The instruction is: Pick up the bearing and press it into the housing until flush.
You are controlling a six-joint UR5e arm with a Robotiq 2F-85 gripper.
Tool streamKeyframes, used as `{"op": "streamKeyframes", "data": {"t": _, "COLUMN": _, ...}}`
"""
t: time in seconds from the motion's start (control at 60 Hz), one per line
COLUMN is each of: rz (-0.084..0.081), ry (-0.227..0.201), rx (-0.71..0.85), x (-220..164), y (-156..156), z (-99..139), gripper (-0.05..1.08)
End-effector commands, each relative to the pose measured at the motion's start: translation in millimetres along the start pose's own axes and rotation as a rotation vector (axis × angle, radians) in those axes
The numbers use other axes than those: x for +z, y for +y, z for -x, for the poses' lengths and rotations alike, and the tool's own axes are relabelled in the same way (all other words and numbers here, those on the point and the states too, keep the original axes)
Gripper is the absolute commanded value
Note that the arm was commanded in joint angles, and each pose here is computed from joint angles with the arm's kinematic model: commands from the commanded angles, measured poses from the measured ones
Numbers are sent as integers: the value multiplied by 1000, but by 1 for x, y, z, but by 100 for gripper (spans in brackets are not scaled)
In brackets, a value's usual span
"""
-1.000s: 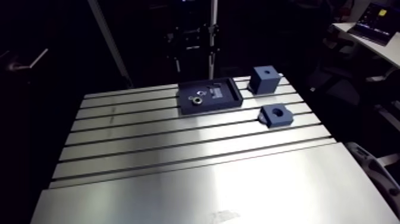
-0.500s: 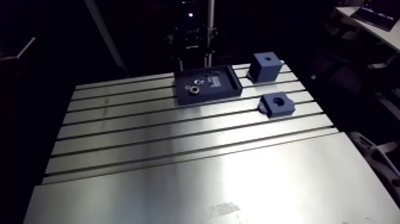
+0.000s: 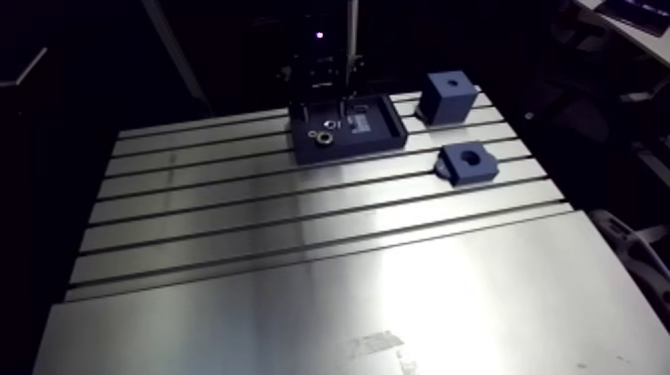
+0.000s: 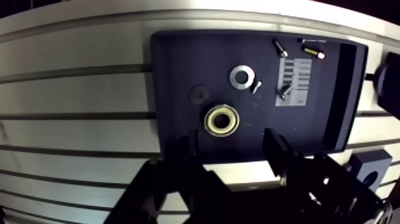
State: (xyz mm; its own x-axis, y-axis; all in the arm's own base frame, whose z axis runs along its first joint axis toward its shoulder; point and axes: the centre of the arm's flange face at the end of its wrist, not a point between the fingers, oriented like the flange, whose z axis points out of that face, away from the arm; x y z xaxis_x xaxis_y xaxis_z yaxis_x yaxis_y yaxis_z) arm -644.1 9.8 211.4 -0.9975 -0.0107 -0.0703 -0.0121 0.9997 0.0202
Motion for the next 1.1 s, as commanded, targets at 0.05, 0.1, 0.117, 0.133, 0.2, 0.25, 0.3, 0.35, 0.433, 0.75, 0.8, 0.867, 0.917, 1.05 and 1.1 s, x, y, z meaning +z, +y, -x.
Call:
{"op": "streamKeyframes", "data": {"t": 0.05, "rz": -2, "ry": -8, "rx": 1, "x": 19, "y": 0, "z": 2, "gripper": 35}}
{"op": "streamKeyframes", "data": {"t": 0.1, "rz": -2, "ry": -11, "rx": 3, "x": 20, "y": 0, "z": 3, "gripper": 35}}
{"op": "streamKeyframes", "data": {"t": 0.117, "rz": -3, "ry": -13, "rx": 5, "x": 21, "y": 2, "z": 3, "gripper": 35}}
{"op": "streamKeyframes", "data": {"t": 0.133, "rz": -4, "ry": -15, "rx": 8, "x": 23, "y": 4, "z": 4, "gripper": 35}}
{"op": "streamKeyframes", "data": {"t": 0.2, "rz": -4, "ry": -15, "rx": 10, "x": 24, "y": 5, "z": 5, "gripper": 35}}
{"op": "streamKeyframes", "data": {"t": 0.25, "rz": -2, "ry": -8, "rx": 11, "x": 27, "y": 6, "z": 5, "gripper": 35}}
{"op": "streamKeyframes", "data": {"t": 0.3, "rz": -3, "ry": -5, "rx": 11, "x": 29, "y": 6, "z": 6, "gripper": 35}}
{"op": "streamKeyframes", "data": {"t": 0.35, "rz": -3, "ry": -6, "rx": 10, "x": 30, "y": 6, "z": 6, "gripper": 35}}
{"op": "streamKeyframes", "data": {"t": 0.433, "rz": -4, "ry": -10, "rx": 9, "x": 32, "y": 6, "z": 7, "gripper": 35}}
{"op": "streamKeyframes", "data": {"t": 0.75, "rz": -35, "ry": -11, "rx": 10, "x": 37, "y": 1, "z": 7, "gripper": 35}}
{"op": "streamKeyframes", "data": {"t": 0.8, "rz": -35, "ry": -7, "rx": 9, "x": 37, "y": 2, "z": 6, "gripper": 35}}
{"op": "streamKeyframes", "data": {"t": 0.867, "rz": -36, "ry": -9, "rx": 9, "x": 39, "y": 2, "z": 5, "gripper": 35}}
{"op": "streamKeyframes", "data": {"t": 0.917, "rz": -36, "ry": -11, "rx": 9, "x": 41, "y": 2, "z": 5, "gripper": 35}}
{"op": "streamKeyframes", "data": {"t": 1.05, "rz": -34, "ry": -8, "rx": 8, "x": 41, "y": 2, "z": 2, "gripper": 35}}
{"op": "streamKeyframes", "data": {"t": 1.1, "rz": -34, "ry": -8, "rx": 8, "x": 41, "y": 2, "z": 2, "gripper": 35}}
